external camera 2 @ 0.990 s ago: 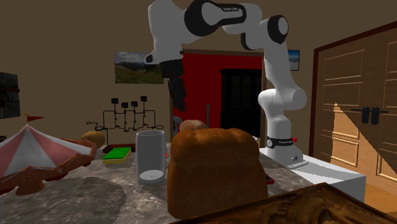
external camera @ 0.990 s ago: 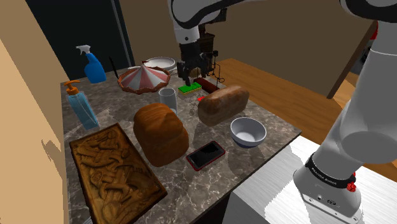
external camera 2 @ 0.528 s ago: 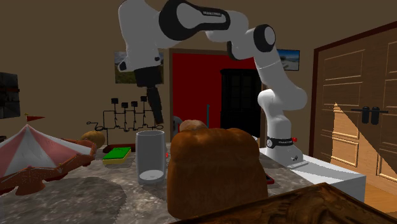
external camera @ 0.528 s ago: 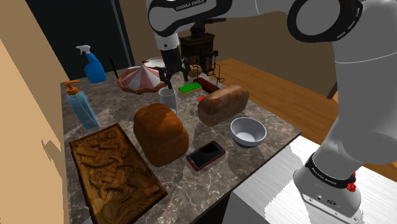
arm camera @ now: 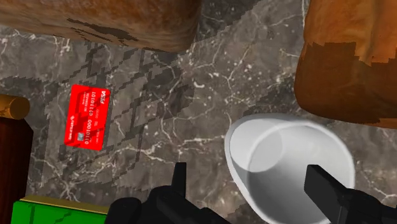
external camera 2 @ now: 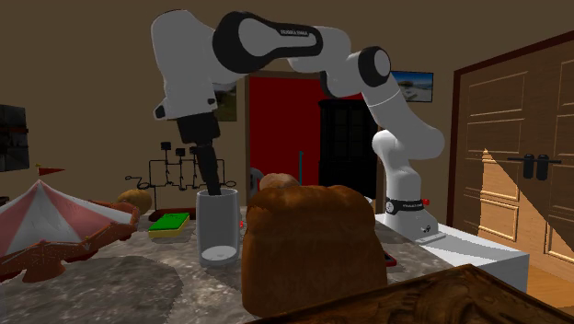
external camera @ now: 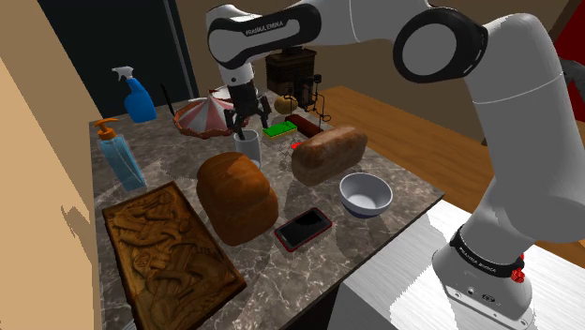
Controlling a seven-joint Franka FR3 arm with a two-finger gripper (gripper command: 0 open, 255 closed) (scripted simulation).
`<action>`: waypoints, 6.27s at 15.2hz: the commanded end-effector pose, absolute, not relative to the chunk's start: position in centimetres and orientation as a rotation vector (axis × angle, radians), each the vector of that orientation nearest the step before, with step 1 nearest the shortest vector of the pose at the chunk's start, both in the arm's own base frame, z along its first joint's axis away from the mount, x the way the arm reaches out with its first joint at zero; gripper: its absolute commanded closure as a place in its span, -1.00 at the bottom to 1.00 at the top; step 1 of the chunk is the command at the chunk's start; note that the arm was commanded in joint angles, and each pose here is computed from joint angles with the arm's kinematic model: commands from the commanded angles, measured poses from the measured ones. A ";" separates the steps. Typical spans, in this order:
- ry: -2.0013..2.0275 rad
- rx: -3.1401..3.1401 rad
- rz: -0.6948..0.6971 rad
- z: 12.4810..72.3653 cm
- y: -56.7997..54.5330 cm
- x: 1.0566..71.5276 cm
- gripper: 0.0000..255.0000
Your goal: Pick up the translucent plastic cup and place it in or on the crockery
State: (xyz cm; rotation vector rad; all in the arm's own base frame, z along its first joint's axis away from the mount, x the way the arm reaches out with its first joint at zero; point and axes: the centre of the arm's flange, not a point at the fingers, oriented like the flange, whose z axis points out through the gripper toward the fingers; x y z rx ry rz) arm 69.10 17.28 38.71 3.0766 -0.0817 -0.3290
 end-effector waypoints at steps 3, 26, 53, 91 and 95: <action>-0.082 3.077 -0.328 37.0 17.2 68.7 -1.00; -0.082 3.077 -0.328 40.1 17.2 68.7 1.00; -0.082 3.077 -0.328 52.5 15.1 62.5 1.00; -0.082 3.077 -0.328 49.6 5.0 31.8 1.00; -0.082 3.077 -0.328 47.5 5.0 31.8 1.00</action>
